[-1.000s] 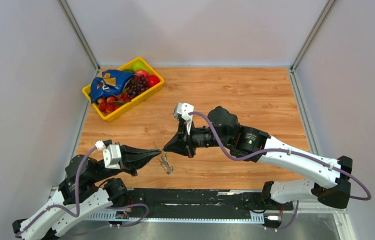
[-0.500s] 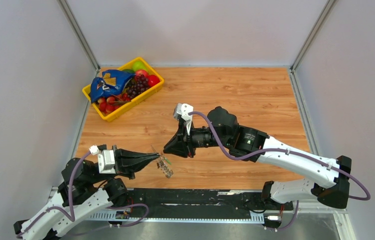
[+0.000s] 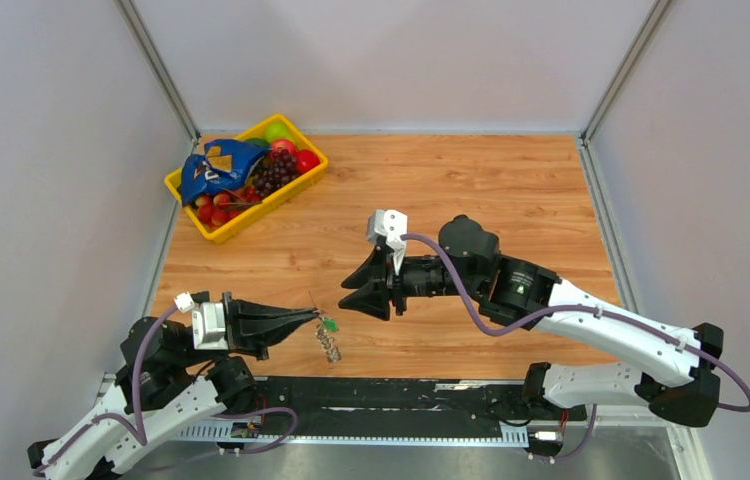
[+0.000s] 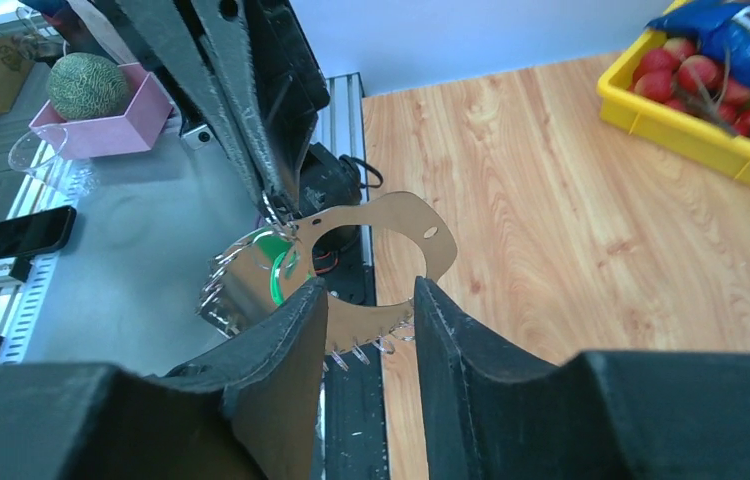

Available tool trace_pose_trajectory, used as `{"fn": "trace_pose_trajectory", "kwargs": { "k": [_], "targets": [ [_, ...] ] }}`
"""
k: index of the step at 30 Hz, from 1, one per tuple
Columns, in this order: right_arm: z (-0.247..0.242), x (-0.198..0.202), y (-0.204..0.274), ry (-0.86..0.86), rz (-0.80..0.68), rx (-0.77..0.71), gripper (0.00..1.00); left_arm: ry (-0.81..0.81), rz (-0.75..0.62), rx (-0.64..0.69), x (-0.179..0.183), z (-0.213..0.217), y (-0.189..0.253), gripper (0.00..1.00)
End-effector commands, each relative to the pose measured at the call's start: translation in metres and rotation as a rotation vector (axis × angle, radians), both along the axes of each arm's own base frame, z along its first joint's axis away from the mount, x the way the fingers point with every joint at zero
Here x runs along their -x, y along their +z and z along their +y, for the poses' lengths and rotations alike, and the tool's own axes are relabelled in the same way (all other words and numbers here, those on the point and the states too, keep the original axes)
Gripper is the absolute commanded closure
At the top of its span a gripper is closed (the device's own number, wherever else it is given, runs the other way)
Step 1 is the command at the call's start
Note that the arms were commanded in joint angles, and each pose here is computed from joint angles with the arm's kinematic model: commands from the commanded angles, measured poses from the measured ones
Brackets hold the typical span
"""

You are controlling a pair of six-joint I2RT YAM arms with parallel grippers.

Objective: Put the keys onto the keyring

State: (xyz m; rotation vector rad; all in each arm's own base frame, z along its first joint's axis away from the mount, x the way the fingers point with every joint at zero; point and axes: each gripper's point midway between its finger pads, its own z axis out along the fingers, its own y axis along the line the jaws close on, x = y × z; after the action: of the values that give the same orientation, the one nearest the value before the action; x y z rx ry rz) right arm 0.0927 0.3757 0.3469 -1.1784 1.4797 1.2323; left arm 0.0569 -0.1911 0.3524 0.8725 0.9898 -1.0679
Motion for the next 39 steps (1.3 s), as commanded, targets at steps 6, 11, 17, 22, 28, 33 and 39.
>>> {"fn": "trace_pose_trajectory", "kwargs": {
  "k": [6,11,17,22,28,33,39],
  "targets": [
    [-0.015,0.014,0.031,0.083,-0.287,-0.058,0.55,-0.064,-0.043,0.13,0.015,0.005,0.032,1.0],
    [-0.011,0.026,0.029,0.142,-0.415,-0.044,0.54,-0.123,-0.036,0.173,0.022,0.001,0.039,1.0],
    [-0.014,0.037,0.047,0.16,-0.531,-0.086,0.53,-0.186,-0.029,0.198,0.03,-0.003,0.04,1.0],
    [-0.014,0.041,0.059,0.168,-0.532,-0.112,0.62,-0.239,-0.027,0.192,0.036,-0.008,0.035,1.0],
    [-0.014,0.046,0.07,0.184,-0.505,-0.137,0.66,-0.294,-0.022,0.185,0.043,-0.013,0.033,1.0],
    [-0.016,0.055,0.071,0.226,-0.473,-0.14,0.66,-0.294,-0.021,0.186,0.042,-0.014,0.031,1.0],
    [-0.013,0.062,0.064,0.262,-0.416,-0.106,0.66,-0.287,-0.022,0.19,0.041,-0.013,0.032,1.0]
  ]
}}
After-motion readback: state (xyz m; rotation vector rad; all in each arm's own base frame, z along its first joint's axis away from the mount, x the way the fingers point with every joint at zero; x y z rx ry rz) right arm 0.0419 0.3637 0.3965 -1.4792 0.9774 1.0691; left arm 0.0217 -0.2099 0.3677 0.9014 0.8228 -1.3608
